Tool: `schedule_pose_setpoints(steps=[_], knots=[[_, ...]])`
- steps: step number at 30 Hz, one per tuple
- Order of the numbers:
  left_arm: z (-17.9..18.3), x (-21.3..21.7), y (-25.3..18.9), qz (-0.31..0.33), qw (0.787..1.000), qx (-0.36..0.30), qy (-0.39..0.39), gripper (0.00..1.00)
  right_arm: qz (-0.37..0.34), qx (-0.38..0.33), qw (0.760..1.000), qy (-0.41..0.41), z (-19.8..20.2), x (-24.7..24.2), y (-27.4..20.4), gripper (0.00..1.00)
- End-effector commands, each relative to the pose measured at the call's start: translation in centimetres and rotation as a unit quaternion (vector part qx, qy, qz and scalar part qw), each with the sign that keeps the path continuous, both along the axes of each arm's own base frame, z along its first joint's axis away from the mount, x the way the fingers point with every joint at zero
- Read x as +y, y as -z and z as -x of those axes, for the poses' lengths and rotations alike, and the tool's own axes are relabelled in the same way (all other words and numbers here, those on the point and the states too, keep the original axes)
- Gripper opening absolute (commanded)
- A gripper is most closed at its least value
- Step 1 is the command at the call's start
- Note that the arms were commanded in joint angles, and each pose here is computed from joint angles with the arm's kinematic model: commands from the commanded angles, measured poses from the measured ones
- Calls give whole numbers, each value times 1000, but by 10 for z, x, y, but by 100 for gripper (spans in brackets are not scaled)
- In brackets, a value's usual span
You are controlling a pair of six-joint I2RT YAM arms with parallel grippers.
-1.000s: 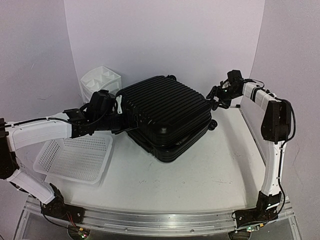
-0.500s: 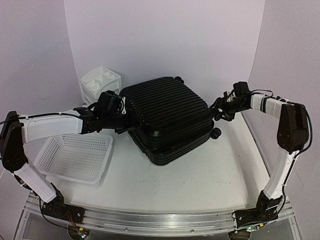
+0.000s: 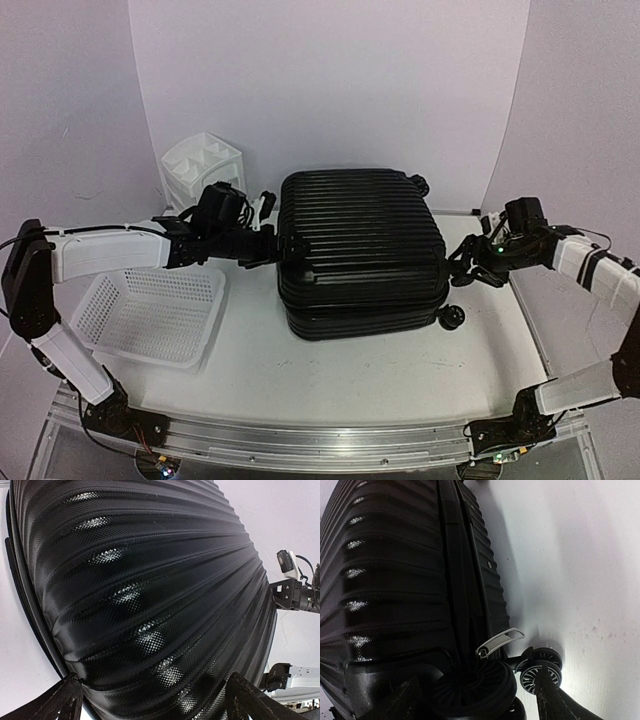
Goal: Open, take out, and arrange the luggage
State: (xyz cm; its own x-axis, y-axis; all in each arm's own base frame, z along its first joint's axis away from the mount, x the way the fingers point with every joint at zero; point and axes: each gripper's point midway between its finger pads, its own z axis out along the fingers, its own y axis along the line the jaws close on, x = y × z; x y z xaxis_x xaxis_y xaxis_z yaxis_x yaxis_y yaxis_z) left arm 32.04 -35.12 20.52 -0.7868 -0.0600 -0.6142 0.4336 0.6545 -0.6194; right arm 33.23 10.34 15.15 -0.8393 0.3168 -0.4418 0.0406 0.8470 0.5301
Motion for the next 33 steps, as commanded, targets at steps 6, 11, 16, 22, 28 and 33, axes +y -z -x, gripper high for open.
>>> schedule_pose_setpoints(steps=[6,11,16,22,28,33], knots=[[-3,25,-63,53,996,-72,-11,100,189,-55,980,18,50,-61,-79,81],[-21,41,-47,92,996,6,-18,99,185,-104,974,-74,40,-20,-113,80],[-30,32,-35,173,984,46,-6,99,170,-130,962,-168,31,48,-124,83],[-42,10,-9,234,966,111,20,99,157,-143,950,-229,30,104,-121,93],[-39,1,-17,290,949,112,45,99,119,-151,955,-226,30,116,-121,98],[-20,-13,-56,333,931,102,104,99,111,-143,954,-238,33,121,-114,98]])
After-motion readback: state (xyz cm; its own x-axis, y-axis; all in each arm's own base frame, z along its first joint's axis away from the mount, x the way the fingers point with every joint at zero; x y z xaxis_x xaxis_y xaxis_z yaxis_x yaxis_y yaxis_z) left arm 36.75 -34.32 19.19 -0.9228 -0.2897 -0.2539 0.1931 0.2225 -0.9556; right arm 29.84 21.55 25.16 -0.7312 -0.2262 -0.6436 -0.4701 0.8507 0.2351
